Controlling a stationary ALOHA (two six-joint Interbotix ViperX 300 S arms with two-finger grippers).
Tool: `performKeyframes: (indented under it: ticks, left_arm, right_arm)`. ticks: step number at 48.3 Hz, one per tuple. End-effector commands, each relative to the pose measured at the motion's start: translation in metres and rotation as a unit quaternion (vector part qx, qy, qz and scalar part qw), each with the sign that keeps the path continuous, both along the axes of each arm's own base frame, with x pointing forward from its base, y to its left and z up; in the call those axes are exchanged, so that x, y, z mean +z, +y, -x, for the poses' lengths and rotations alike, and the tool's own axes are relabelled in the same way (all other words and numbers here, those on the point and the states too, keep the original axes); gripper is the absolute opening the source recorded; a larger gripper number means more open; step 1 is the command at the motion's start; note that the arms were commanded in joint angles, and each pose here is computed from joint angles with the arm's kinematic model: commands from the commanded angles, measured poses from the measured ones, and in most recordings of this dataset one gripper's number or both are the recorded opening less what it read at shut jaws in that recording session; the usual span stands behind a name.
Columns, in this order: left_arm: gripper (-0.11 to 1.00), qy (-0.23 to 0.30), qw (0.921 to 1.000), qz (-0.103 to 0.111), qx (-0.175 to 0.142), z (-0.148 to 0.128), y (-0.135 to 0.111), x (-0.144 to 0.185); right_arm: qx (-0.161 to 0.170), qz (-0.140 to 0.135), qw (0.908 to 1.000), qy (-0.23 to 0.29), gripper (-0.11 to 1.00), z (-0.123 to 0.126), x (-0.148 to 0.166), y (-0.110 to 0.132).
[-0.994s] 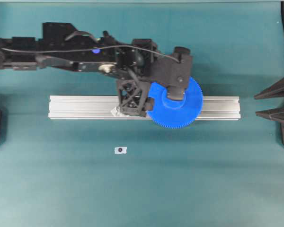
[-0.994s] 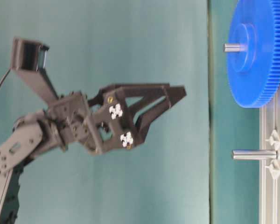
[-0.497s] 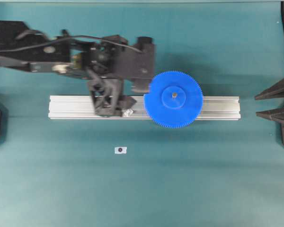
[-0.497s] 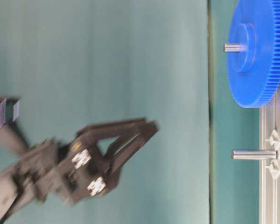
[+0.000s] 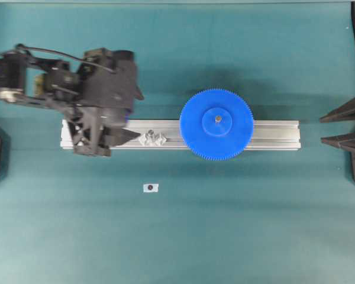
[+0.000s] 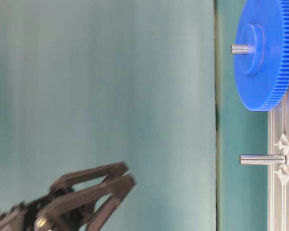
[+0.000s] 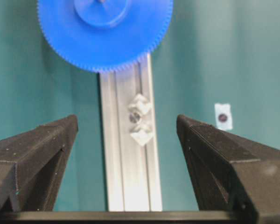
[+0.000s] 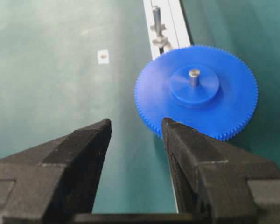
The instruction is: Insert the large gear onto the shaft.
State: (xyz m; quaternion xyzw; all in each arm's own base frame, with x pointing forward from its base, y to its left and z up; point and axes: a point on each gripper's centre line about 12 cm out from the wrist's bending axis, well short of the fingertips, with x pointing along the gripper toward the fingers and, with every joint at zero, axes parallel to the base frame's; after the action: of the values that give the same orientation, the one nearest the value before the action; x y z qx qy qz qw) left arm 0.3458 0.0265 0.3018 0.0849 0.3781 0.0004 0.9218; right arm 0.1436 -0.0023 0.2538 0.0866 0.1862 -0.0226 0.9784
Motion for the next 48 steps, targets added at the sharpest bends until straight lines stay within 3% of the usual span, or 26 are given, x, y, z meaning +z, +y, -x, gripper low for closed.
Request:
performKeyframes:
  ticks: [1, 23, 48]
  left_arm:
    - [0.87, -0.043, 0.9991, -0.002, 0.000, 0.007, -0.002, 0.017]
    - [0.87, -0.135, 0.9908, 0.003, 0.005, 0.042, -0.005, 0.027]
    - [0.87, -0.133, 0.9911, 0.005, 0.001, 0.048, -0.008, 0.022]
  right_arm:
    - [-0.006, -0.003, 1.0000, -0.003, 0.57, -0.001, 0.003, -0.001]
    - [-0.008, -0.003, 1.0000, -0.002, 0.57, -0.001, 0.002, -0.002]
    - [-0.008, -0.003, 1.0000, 0.002, 0.57, -0.001, -0.001, -0.002]
